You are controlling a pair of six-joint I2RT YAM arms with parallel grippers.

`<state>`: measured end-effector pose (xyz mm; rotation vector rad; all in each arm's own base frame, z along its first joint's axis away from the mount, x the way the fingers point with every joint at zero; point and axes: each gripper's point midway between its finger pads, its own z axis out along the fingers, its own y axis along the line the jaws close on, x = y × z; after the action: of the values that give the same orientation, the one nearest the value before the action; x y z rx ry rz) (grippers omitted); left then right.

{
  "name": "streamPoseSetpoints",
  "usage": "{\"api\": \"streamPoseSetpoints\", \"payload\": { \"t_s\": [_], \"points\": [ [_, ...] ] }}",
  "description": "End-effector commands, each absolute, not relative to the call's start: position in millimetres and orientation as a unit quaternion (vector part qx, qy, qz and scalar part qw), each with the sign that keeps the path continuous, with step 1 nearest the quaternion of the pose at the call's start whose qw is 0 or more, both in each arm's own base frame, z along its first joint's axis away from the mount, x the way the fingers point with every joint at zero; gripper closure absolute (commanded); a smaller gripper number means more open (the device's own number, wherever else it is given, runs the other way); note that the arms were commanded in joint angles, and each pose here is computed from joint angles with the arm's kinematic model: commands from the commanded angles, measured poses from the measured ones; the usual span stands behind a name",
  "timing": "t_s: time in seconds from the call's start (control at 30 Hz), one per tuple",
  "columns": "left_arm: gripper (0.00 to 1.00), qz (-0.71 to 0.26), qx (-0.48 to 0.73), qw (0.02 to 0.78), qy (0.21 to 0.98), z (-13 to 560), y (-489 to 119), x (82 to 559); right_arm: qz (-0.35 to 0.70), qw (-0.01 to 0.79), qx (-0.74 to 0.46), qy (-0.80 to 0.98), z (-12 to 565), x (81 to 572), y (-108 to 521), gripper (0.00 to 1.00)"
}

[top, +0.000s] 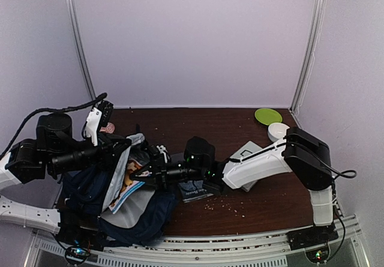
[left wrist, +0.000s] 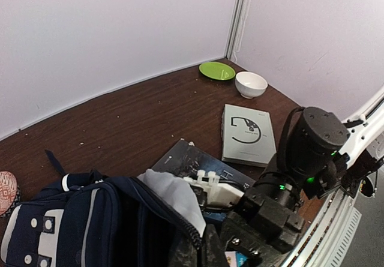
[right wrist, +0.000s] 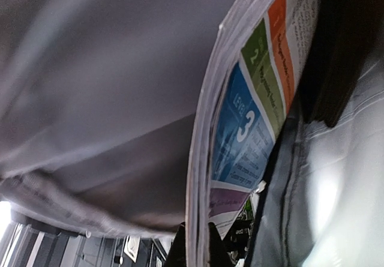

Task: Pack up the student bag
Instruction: Place the book in the student bag.

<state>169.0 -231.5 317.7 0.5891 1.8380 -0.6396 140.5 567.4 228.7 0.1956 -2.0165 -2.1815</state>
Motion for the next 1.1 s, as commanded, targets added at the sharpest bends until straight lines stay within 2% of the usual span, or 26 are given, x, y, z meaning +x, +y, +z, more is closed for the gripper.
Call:
{"api": "streamPoseSetpoints", "payload": {
  "t_s": [0.0,0.37,0.63,0.83,0.87,1.0,1.07],
  "points": [
    [1.00,-0.396,0.192,0.605,0.664,415,-239,160,-0.722,0.051,0.039,-0.689,215,162,582,1.00],
    [1.00,-0.426,0.200,0.604,0.643,428,-245,152,-0.671,0.013,0.015,-0.741,179,194,613,1.00],
    [1.00,-0.446,0.203,0.596,0.636,430,-251,146,-0.590,-0.078,0.022,-0.803,148,224,612,1.00],
    [1.00,-0.455,0.203,0.589,0.637,426,-253,143,-0.558,-0.074,0.018,-0.826,117,235,616,1.00],
    [1.00,-0.454,0.202,0.588,0.639,424,-254,144,-0.558,-0.071,0.020,-0.826,117,235,617,0.98],
    [1.00,-0.434,0.191,0.591,0.652,412,-252,151,-0.578,-0.068,0.031,-0.812,137,228,614,0.69],
    [1.00,-0.420,0.185,0.595,0.659,406,-249,156,-0.580,-0.074,0.031,-0.811,145,225,604,0.57]
  ]
}}
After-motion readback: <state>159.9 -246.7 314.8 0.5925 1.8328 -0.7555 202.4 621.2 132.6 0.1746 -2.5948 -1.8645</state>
